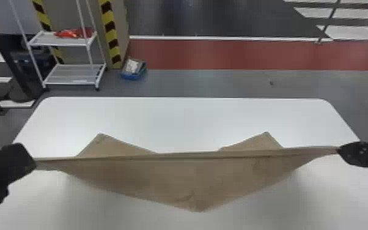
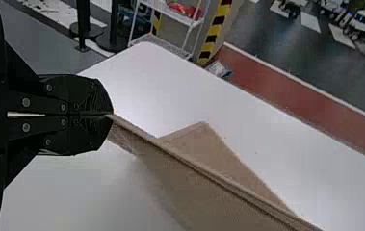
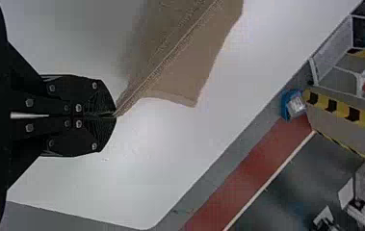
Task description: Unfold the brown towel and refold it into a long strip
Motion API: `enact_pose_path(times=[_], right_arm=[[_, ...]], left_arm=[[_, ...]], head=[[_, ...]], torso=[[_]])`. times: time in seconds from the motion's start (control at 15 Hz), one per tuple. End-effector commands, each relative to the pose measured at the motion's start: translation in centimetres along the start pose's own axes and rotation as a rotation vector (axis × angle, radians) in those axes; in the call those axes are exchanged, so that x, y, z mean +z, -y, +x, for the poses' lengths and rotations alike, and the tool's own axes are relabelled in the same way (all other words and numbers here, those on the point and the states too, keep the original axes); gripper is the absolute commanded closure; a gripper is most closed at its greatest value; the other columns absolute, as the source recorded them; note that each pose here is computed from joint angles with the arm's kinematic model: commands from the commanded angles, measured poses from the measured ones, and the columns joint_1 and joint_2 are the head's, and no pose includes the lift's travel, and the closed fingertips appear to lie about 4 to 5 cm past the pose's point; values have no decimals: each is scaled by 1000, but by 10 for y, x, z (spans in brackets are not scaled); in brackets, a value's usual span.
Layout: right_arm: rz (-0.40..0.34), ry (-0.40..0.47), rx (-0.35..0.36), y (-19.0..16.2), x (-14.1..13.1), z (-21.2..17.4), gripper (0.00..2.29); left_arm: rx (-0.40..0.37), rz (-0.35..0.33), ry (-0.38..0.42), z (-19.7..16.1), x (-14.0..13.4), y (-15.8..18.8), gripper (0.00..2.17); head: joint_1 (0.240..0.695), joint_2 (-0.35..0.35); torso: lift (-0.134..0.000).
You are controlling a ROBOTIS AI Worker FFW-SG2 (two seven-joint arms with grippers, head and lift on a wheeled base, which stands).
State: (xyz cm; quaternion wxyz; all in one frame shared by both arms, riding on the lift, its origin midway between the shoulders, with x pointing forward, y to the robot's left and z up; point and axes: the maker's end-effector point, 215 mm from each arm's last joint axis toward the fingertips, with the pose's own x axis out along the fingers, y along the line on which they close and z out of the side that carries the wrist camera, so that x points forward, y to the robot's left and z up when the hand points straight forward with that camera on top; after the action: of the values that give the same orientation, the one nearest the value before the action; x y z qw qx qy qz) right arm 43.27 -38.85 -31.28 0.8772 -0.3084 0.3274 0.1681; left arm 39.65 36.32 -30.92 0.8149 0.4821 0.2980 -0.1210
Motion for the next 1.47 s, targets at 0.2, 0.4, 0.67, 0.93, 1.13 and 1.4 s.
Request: enact_pose_path(times=[0.2,0.4,0.67,0.93,1.13,1.4], right_arm=[[135,81,18,14,90,46,2253],[210,108,23,32,144,84,2253],[339,103,-104,101,193,94,2253],[483,245,-168,162,223,39,2253],[493,281,-163,140,147,-2,2253],[274,217,-48,39,49,-3,2253]], left_arm=[[41,-84,157,50,102,-45,2142],[59,-155,221,91,166,-83,2142],[180,-253,237,117,221,-185,2142],[330,-415,312,62,214,-255,2142],[397,-441,311,7,131,-219,2142],[307,-214,218,11,58,-70,2142]], head=[[695,-36],[695,-37],[564,-41],[400,-41],[352,-36],[515,-31]], torso=[[-118],[-118],[-118],[-118],[-118],[-118]])
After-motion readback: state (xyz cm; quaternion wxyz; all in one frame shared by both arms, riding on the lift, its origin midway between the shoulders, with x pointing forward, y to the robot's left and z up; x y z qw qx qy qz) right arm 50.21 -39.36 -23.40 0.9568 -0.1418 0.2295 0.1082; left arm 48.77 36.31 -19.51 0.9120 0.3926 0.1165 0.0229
